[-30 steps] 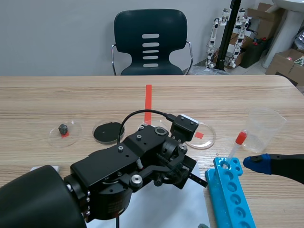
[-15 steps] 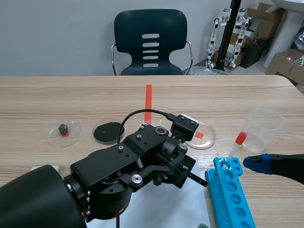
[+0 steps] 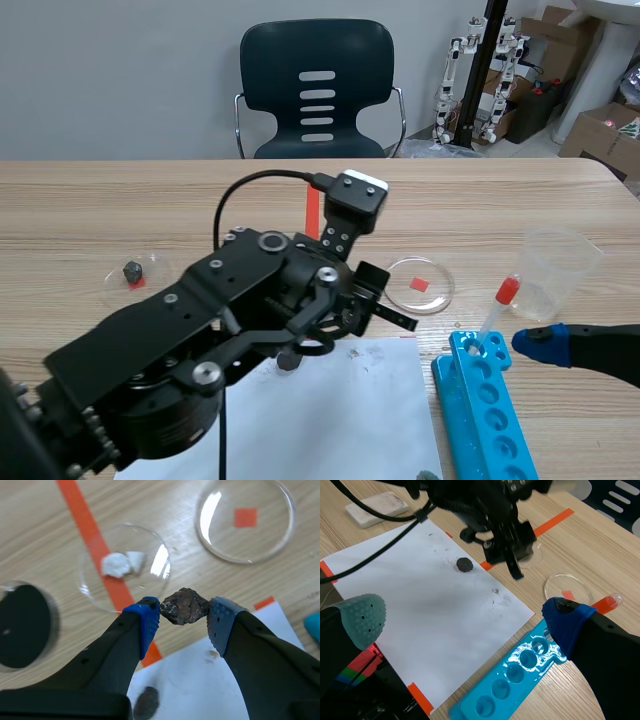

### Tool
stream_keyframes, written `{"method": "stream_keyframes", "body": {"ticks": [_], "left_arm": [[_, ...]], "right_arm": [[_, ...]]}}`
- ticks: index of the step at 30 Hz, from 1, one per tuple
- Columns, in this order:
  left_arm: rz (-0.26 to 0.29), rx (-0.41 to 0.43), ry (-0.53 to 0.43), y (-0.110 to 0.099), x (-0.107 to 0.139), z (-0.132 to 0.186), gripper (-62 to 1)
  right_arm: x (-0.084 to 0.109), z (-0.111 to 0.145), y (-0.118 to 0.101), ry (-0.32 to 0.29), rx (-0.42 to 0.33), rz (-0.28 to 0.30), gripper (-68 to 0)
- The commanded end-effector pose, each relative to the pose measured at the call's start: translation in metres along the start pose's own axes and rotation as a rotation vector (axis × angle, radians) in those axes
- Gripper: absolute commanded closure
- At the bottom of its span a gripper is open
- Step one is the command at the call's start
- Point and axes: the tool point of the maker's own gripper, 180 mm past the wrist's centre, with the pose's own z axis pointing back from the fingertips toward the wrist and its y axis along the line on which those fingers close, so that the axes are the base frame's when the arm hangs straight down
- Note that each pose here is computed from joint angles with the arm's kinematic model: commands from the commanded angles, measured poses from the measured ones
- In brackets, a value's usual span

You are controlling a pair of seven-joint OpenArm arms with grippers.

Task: Pick up the right mineral with the left hand

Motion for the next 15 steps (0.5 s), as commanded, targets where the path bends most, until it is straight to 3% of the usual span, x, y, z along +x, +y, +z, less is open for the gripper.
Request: {"method": "stream_keyframes", "body": {"ticks": [1,11,15], "left_arm": [[0.009,0.019,-0.034,0.01,0.002,0.006,-10.0],[0.057,0.158,-0.204,0.086,0.009,0.055,-10.0],[0.036,0.165,-0.264,0.104,0.009,0.078,-10.0]], "right_arm": [[0.007,0.0,-0.003,-0.028,-0.005,0.005,-67.9],[0.007,0.0,-0.003,-0.028,-0.005,0.005,-67.9],[0.007,0.0,-0.003,-0.028,-0.005,0.005,-67.9]]}}
